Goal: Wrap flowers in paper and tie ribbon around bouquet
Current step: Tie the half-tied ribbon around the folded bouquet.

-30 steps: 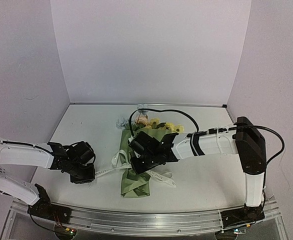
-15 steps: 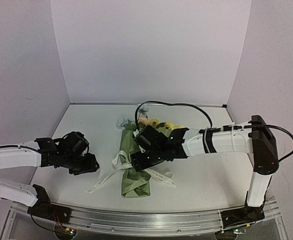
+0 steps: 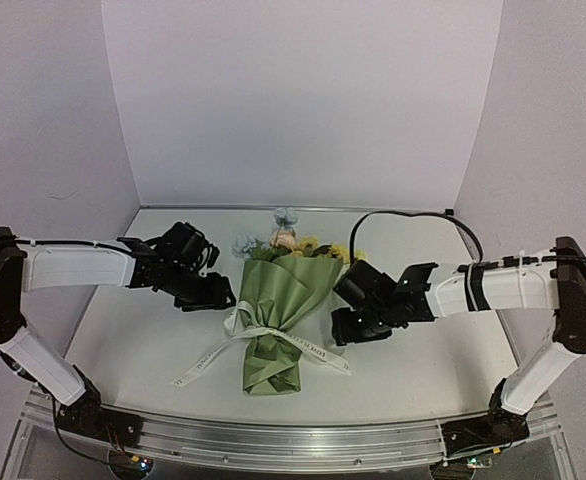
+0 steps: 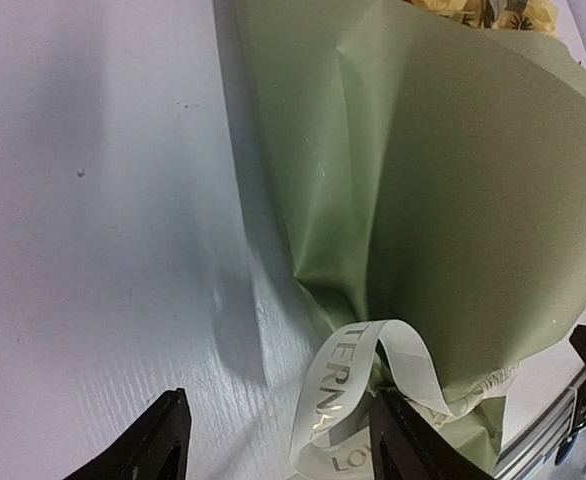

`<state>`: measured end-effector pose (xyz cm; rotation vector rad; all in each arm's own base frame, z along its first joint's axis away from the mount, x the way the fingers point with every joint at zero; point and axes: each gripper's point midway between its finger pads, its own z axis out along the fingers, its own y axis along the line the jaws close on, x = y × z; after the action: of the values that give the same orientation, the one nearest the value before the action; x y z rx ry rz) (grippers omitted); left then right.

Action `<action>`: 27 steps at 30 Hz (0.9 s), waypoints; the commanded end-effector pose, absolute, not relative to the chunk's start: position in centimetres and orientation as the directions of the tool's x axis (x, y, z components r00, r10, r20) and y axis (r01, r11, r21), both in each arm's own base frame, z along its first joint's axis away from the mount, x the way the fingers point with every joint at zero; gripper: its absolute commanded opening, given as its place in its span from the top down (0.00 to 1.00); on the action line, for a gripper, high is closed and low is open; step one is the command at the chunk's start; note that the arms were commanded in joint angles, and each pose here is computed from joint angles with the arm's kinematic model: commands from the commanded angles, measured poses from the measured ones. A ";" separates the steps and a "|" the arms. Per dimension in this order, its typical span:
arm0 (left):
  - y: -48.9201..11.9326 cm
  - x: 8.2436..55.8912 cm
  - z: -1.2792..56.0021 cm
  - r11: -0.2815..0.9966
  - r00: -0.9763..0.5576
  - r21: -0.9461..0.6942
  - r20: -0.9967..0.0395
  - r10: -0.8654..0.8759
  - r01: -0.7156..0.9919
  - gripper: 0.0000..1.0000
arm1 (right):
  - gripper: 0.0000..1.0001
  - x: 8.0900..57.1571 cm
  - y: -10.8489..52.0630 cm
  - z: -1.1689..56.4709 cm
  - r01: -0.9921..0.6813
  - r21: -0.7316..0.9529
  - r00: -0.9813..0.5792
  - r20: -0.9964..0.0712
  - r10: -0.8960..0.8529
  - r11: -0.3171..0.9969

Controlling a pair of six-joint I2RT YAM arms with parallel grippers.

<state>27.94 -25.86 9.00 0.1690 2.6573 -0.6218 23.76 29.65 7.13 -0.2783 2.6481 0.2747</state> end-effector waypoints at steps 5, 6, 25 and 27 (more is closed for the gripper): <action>-29.3 28.1 10.7 0.780 -0.898 -0.516 -0.422 0.126 0.353 0.38 | 0.45 22.6 28.7 4.1 -0.218 0.112 -0.908 -0.387 -0.160 0.969; -29.4 28.0 10.4 0.778 -0.901 -0.521 -0.414 0.129 0.351 0.39 | 0.45 22.7 28.9 3.8 -0.223 0.110 -0.909 -0.382 -0.166 0.969; -29.1 27.0 7.8 0.795 -0.935 -0.525 -0.326 0.141 0.304 0.85 | 0.62 23.5 30.3 1.8 -0.205 0.096 -0.921 -0.357 -0.159 0.974; -28.9 27.0 7.7 0.801 -0.935 -0.520 -0.326 0.136 0.298 0.91 | 0.61 23.8 30.3 2.0 -0.201 0.091 -0.916 -0.370 -0.155 0.975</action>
<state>26.12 -28.65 6.66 0.3451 2.7508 -0.8452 22.32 29.40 0.83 -0.2945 2.8122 0.1703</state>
